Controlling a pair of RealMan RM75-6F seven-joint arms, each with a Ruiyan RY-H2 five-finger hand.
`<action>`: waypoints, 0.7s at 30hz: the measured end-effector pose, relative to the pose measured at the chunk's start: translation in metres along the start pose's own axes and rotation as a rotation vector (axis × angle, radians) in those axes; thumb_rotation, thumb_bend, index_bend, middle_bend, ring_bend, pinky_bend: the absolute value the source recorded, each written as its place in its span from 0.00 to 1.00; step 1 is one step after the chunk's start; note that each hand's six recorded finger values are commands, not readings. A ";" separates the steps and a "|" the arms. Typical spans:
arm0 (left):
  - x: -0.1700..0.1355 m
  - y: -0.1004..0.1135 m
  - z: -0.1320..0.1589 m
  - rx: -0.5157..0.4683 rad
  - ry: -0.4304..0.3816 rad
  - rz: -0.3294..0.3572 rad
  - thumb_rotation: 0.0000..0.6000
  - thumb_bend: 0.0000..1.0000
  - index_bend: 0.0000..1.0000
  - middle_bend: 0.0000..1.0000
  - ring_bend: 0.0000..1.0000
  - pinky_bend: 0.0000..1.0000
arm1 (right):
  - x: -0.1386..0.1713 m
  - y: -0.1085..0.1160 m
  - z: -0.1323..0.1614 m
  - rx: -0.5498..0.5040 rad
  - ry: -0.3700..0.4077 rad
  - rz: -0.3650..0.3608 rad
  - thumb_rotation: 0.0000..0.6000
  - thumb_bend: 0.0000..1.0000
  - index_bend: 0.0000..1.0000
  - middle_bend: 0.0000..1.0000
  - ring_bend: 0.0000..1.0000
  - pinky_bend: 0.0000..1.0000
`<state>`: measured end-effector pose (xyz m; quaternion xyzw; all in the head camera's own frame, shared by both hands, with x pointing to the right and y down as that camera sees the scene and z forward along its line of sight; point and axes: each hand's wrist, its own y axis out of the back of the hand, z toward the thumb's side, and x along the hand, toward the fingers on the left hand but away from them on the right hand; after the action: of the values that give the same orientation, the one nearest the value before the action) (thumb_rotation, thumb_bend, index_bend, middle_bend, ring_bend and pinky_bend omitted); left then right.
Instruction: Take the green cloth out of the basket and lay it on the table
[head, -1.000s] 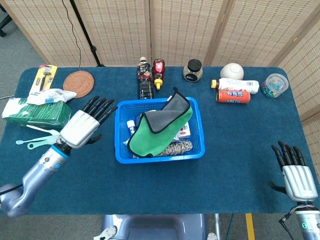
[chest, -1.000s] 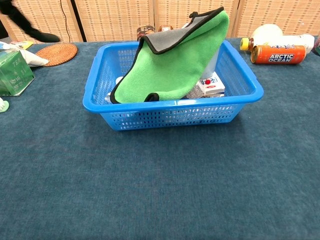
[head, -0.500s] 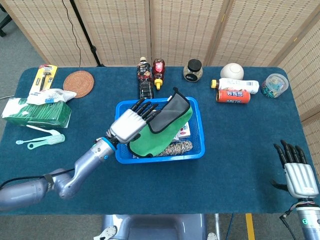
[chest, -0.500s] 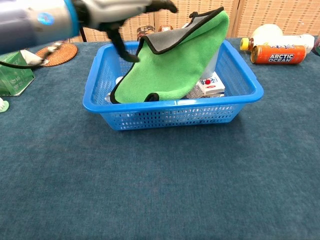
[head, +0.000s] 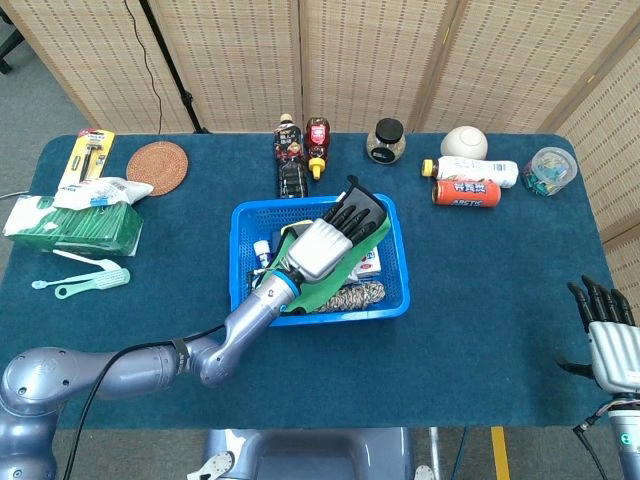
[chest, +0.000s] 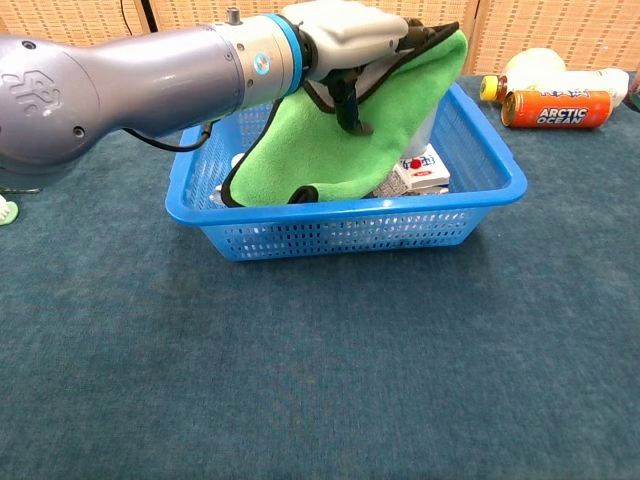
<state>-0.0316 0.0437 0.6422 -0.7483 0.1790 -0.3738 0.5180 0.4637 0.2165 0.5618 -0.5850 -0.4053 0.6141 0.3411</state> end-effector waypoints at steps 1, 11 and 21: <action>0.000 0.002 0.000 0.003 0.002 0.013 1.00 0.53 0.47 0.46 0.38 0.63 | 0.000 0.000 0.000 -0.001 0.000 0.000 1.00 0.00 0.00 0.00 0.00 0.00; -0.005 0.007 -0.007 -0.034 0.028 0.065 1.00 1.00 0.79 0.76 0.65 0.90 | 0.002 -0.001 0.003 -0.002 0.012 0.004 1.00 0.00 0.00 0.00 0.00 0.00; -0.033 0.049 -0.023 -0.118 0.014 0.179 1.00 1.00 0.80 0.77 0.65 0.90 | 0.003 -0.002 0.009 0.001 0.031 0.008 1.00 0.00 0.00 0.00 0.00 0.00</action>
<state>-0.0646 0.0313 0.5896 -0.7559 0.2708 -0.3201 0.5029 0.4547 0.2194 0.5624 -0.5961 -0.3972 0.6064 0.3453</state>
